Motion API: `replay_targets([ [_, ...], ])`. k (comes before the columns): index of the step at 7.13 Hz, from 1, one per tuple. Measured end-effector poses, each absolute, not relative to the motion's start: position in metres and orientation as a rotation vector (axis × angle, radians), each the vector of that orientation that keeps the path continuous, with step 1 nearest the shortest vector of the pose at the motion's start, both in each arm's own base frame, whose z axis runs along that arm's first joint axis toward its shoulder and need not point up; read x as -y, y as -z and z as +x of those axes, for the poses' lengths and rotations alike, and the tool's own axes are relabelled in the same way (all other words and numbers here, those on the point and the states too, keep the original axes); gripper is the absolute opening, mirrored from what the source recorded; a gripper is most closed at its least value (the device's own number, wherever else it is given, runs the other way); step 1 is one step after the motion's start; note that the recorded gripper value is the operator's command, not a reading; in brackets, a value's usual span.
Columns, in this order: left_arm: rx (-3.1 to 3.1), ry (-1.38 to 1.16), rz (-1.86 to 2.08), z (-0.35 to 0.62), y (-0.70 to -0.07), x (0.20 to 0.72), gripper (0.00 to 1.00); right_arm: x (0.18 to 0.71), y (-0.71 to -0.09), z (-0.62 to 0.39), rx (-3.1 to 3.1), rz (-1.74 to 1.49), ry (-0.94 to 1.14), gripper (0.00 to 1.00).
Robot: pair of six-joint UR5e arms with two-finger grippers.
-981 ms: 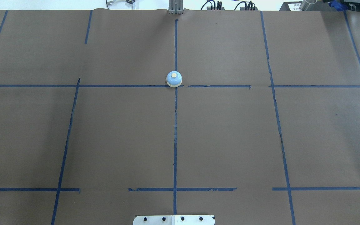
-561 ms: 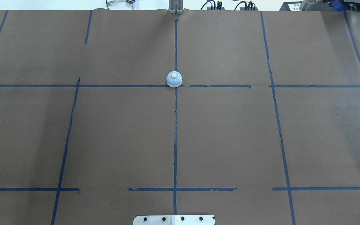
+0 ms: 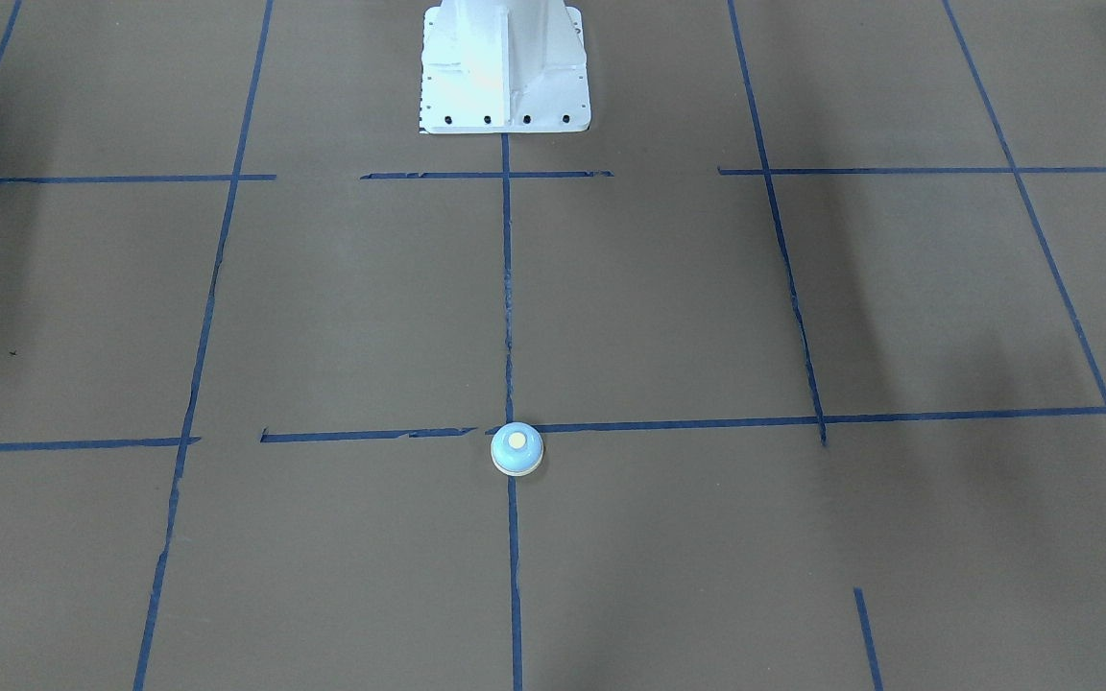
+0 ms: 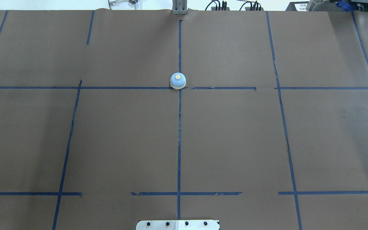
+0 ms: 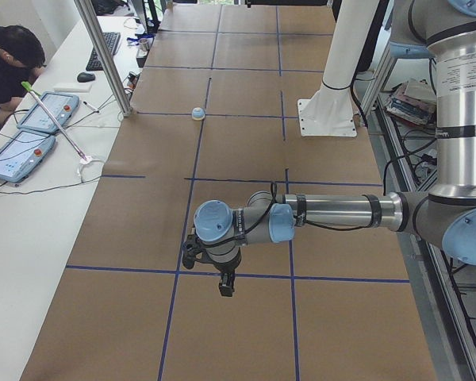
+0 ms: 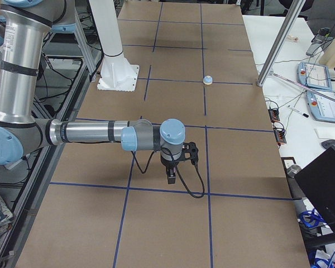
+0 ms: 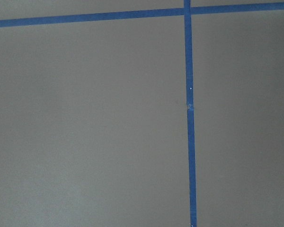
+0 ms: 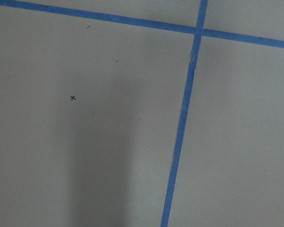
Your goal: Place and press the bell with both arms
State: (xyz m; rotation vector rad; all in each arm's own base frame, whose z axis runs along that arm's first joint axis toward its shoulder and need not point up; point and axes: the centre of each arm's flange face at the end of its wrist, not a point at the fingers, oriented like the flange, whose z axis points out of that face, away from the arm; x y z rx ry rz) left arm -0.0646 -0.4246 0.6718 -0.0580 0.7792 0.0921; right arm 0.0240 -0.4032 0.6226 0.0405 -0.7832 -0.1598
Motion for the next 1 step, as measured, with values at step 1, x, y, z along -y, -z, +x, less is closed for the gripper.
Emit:
replay_targets([
  [1, -0.779, -0.093, -0.057, -0.0646, -0.6712, 0.4243, 1.0, 0.4032, -0.6227, 0.0241, 0.783, 0.041, 0.161, 1.0],
])
